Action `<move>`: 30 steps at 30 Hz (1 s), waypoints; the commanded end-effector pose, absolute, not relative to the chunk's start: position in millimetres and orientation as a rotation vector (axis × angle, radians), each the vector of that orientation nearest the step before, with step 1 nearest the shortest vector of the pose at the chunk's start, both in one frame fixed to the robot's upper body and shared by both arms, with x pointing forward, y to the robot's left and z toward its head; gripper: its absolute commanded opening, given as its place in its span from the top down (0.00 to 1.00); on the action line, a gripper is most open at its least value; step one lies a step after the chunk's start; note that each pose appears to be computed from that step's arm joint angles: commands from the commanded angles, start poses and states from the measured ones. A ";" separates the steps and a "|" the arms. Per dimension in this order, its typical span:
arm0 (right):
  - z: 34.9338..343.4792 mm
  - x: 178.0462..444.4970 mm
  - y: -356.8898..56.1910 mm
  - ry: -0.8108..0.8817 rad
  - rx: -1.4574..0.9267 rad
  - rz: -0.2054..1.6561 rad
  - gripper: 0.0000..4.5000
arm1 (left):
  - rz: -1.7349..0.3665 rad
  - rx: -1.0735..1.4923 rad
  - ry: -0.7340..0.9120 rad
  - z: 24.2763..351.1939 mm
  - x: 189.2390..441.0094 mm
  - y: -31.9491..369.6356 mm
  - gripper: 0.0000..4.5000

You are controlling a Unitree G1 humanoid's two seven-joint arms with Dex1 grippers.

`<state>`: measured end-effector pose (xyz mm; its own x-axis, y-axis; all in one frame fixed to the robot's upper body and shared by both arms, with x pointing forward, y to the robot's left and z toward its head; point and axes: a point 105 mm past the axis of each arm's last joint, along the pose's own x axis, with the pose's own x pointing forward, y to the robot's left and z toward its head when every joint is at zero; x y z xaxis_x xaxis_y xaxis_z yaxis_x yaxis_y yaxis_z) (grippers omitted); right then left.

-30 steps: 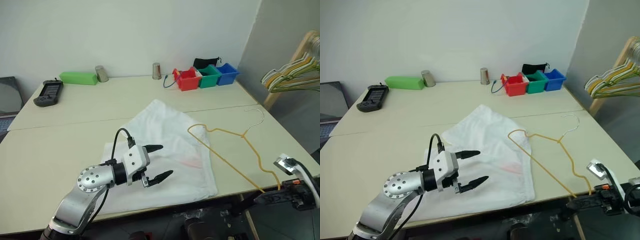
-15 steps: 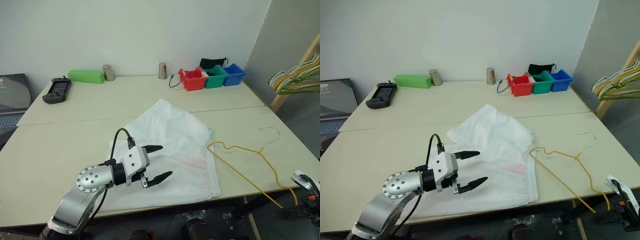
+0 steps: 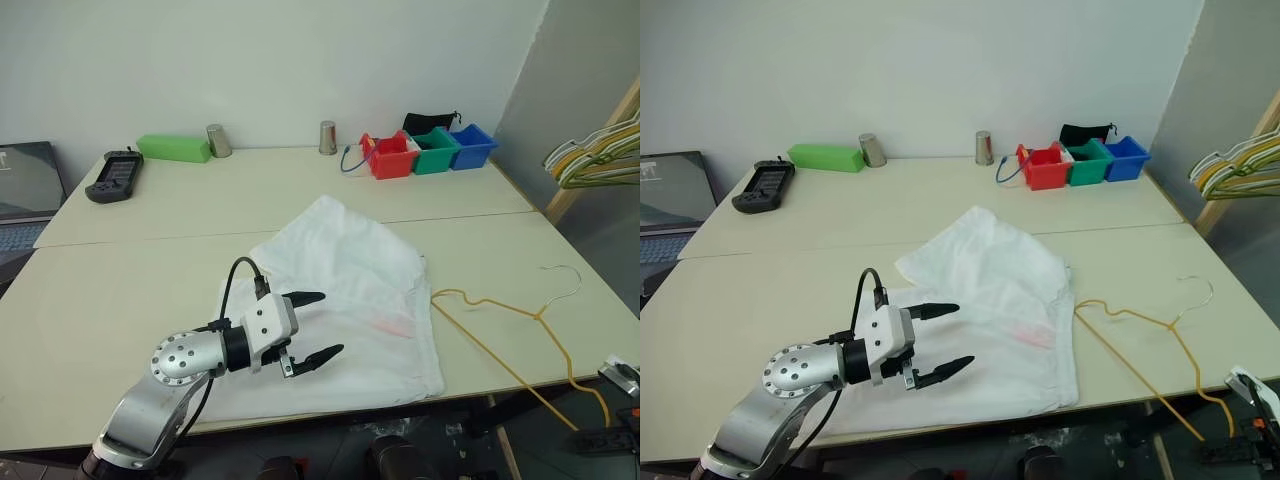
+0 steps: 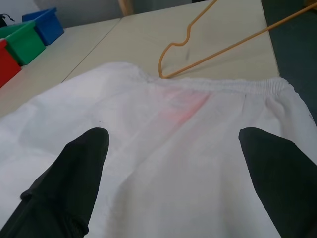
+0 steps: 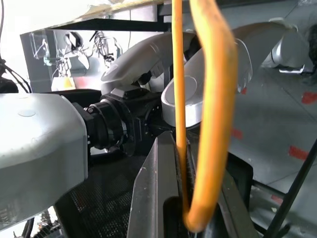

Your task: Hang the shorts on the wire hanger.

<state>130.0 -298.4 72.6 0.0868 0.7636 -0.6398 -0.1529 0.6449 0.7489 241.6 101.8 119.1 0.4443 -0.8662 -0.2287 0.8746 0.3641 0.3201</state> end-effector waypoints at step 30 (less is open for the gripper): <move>65.0 163.6 -234.7 1.211 0.645 0.823 1.00 | -1.114 0.465 -0.012 127.8 239.8 102.5 0.00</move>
